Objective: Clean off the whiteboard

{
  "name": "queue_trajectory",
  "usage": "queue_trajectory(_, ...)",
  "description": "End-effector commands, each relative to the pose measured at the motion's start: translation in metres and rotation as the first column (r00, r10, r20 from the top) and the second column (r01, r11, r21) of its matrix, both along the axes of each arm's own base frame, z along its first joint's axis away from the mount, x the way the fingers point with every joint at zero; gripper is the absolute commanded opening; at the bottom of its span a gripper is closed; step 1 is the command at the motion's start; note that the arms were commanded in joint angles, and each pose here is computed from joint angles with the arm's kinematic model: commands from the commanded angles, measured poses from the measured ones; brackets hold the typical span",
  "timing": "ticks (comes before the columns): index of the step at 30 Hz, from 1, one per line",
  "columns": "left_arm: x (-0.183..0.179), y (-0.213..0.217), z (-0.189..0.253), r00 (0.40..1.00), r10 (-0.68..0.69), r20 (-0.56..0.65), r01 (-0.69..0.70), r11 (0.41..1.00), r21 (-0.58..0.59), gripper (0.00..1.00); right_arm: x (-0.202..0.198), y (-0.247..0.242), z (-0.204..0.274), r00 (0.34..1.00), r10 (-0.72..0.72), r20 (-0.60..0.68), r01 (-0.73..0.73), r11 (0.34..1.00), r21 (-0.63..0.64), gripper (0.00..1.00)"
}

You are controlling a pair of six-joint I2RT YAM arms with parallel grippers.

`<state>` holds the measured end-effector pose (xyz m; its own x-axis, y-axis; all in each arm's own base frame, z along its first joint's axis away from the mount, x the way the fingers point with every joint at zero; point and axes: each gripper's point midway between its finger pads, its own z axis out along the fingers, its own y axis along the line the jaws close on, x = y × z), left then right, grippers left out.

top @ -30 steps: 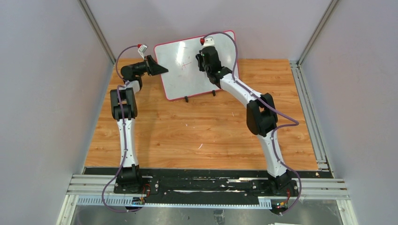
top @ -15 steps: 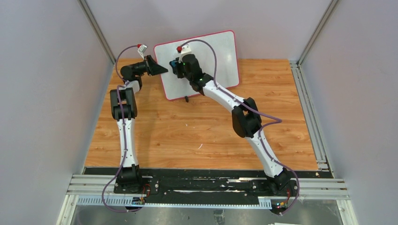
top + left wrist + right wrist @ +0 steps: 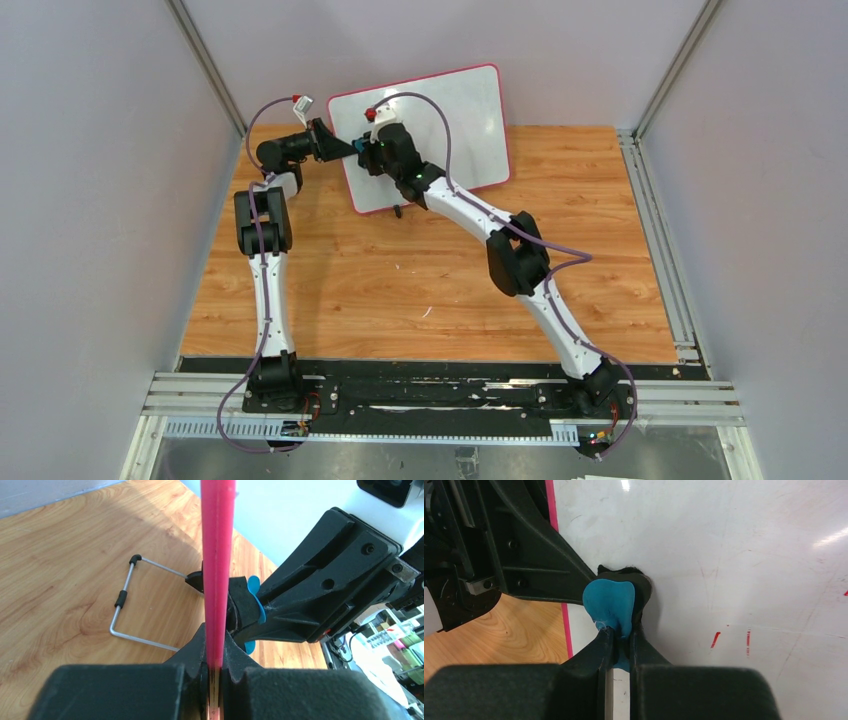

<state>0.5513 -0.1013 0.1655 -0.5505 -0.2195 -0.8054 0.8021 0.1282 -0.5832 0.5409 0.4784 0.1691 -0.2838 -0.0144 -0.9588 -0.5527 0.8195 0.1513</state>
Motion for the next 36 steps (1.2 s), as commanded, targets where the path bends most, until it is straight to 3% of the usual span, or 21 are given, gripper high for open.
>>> queue_trajectory(1,-0.011,-0.005,-0.022,0.996,-0.055,0.066,0.051,0.996,0.072,0.0,0.04,-0.069,0.01,0.985,-0.175,0.01,0.175,0.983,-0.049,0.0)
queue_trajectory(10,-0.01,-0.005,-0.022,0.996,-0.055,0.065,0.051,0.996,0.072,0.0,0.061,-0.148,0.031,0.953,-0.302,0.036,0.304,0.949,-0.079,0.01)
queue_trajectory(17,-0.01,-0.005,-0.022,0.996,-0.055,0.064,0.051,0.996,0.072,0.0,0.062,-0.168,0.038,0.944,-0.326,0.058,0.33,0.939,-0.094,0.01)
queue_trajectory(22,-0.01,-0.005,-0.022,0.997,-0.056,0.062,0.051,0.996,0.071,0.0,0.054,-0.143,0.032,0.965,-0.261,0.025,0.262,0.963,-0.062,0.01)
queue_trajectory(31,-0.01,-0.005,-0.022,0.996,-0.056,0.063,0.051,0.996,0.071,0.0,0.024,-0.043,0.042,0.995,-0.069,0.072,0.072,0.997,-0.038,0.01)
queue_trajectory(36,-0.01,-0.005,-0.022,0.996,-0.055,0.065,0.05,0.996,0.071,0.0,0.024,-0.028,0.039,0.994,-0.052,0.095,0.055,0.998,-0.033,0.01)
